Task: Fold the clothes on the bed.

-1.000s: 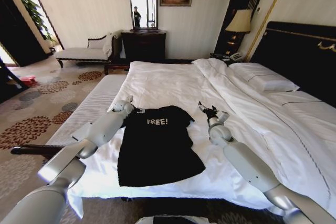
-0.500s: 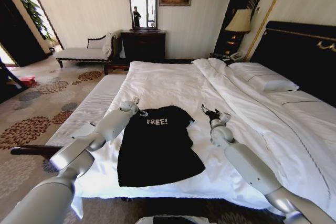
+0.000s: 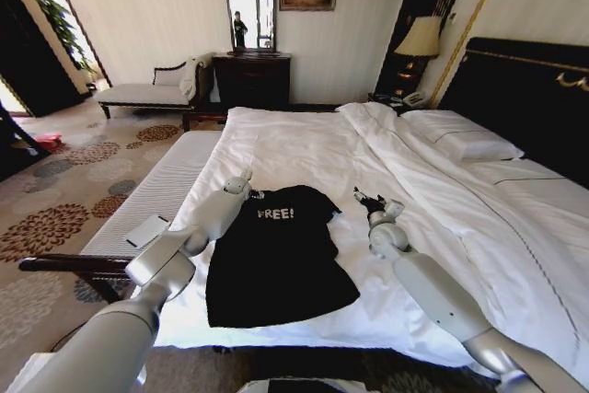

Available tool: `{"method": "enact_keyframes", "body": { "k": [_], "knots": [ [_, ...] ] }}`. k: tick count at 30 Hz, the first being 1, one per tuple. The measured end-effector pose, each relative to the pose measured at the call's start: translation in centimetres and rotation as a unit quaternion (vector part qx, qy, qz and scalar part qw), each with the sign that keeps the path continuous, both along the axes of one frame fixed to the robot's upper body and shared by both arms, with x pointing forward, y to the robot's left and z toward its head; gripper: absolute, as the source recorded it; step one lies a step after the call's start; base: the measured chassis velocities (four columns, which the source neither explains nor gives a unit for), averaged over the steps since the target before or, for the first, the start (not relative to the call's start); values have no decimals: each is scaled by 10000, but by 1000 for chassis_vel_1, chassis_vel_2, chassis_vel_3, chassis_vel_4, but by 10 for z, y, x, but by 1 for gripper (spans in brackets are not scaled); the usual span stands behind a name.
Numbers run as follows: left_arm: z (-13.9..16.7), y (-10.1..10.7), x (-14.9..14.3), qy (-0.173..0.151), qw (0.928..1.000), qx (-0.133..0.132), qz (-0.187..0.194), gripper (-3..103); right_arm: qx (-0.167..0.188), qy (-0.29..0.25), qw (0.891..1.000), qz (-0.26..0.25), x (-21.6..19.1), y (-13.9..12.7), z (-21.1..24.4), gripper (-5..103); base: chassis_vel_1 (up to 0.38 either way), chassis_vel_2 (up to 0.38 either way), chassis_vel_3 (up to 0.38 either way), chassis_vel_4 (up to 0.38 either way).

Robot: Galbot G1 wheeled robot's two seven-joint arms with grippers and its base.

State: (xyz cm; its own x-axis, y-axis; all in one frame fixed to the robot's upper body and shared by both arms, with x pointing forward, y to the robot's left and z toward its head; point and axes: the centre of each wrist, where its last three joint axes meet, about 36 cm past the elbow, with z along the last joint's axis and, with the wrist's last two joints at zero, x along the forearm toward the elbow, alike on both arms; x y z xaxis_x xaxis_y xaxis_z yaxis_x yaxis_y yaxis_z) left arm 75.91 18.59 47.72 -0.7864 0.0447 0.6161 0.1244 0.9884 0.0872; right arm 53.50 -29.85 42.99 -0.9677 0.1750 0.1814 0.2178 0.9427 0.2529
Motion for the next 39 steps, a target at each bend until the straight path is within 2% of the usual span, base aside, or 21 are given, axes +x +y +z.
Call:
{"method": "enact_keyframes", "body": {
  "k": [3,5,7,10,13,16,19,21,22,25,30,32,34,39],
  "knots": [
    [26,16,8,-513,9976,-409,201,100,-19,4,10000,-7,-2,-1,0,100,0,0,0,0],
    [31,19,9,-575,9970,-456,252,100,-22,4,10000,-9,-3,-1,0,100,0,0,0,0],
    [55,37,10,-729,9942,-624,483,100,-22,-2,10000,-23,-6,-2,1,100,0,0,0,0],
    [66,48,6,-725,9934,-686,571,100,-19,10,10000,-27,-8,-2,0,100,0,0,0,0],
    [73,74,-13,-596,9935,-600,759,100,-4,23,10000,-58,-14,-3,-1,100,0,0,0,0],
    [75,85,-28,-493,9936,-602,817,100,11,25,10000,-71,-18,-4,-1,100,0,0,0,0],
    [83,101,-73,-267,9920,-951,781,100,27,49,9999,-137,-29,-11,-4,100,0,0,0,0],
    [83,104,-82,-223,9912,-1057,769,100,25,65,9998,-172,-34,-15,-5,100,0,0,0,0],
    [79,105,-100,-162,9893,-1278,690,100,16,61,9996,-287,-44,-25,-5,100,0,0,0,0],
    [61,118,-131,6,9851,-1591,661,100,-2,36,9991,-424,-49,-32,-3,100,0,0,0,0],
    [39,127,-149,227,9807,-1796,737,100,-1,33,9990,-444,-49,-32,-2,100,0,0,0,0],
    [21,132,-156,398,9761,-1971,828,100,-10,72,9991,-427,-50,-29,-5,100,0,0,0,0],
    [3,136,-157,528,9732,-2013,977,100,-15,109,9990,-427,-51,-25,-7,100,0,0,0,0],
    [-15,143,-156,595,9696,-2062,1176,100,-27,151,9988,-455,-51,-24,-9,100,0,0,0,0]
  ]
}}
